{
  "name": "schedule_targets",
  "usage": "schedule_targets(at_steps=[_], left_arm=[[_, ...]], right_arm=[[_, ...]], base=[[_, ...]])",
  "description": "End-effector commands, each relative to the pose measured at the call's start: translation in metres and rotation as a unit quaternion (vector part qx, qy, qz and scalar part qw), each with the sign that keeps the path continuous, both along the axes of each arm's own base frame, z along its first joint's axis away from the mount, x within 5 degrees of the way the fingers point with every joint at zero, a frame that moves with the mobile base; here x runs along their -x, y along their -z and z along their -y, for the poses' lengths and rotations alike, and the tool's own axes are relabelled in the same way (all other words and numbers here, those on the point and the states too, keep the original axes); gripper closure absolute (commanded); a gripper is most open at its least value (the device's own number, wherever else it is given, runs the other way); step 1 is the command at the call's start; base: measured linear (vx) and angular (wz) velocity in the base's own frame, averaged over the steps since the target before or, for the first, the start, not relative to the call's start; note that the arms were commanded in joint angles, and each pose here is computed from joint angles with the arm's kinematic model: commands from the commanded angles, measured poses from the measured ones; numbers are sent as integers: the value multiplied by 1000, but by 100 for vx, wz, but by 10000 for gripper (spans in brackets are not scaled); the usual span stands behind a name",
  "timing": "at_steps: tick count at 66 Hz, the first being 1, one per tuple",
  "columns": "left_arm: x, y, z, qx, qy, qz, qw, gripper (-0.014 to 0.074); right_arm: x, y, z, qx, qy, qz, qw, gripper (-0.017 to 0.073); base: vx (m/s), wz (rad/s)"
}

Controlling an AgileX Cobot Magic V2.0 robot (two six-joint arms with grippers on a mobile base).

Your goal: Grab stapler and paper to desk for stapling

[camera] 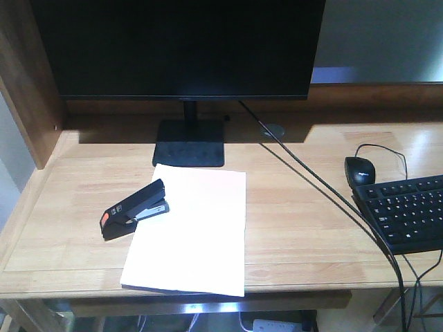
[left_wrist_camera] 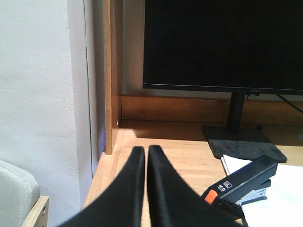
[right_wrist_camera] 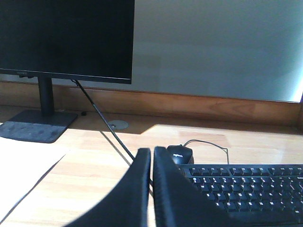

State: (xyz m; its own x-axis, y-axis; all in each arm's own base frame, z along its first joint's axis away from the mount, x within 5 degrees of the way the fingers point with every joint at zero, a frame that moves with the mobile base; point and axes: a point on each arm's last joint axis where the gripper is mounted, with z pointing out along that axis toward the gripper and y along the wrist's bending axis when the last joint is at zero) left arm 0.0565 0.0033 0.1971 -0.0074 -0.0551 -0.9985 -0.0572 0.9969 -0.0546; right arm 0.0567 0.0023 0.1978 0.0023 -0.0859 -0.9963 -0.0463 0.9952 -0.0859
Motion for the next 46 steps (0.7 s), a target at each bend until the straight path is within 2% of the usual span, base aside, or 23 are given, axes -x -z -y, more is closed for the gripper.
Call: schedule_targets(at_steps=[1,46], left_arm=[[0,2,1,-1,4,28,1000,601],[0,2,1,-1,4,28,1000,601]], right_arm=[[1,-6,0,1,-1,39,999,568],[1,-6,0,1,-1,39,999,568]], base=[[0,0],[0,0]])
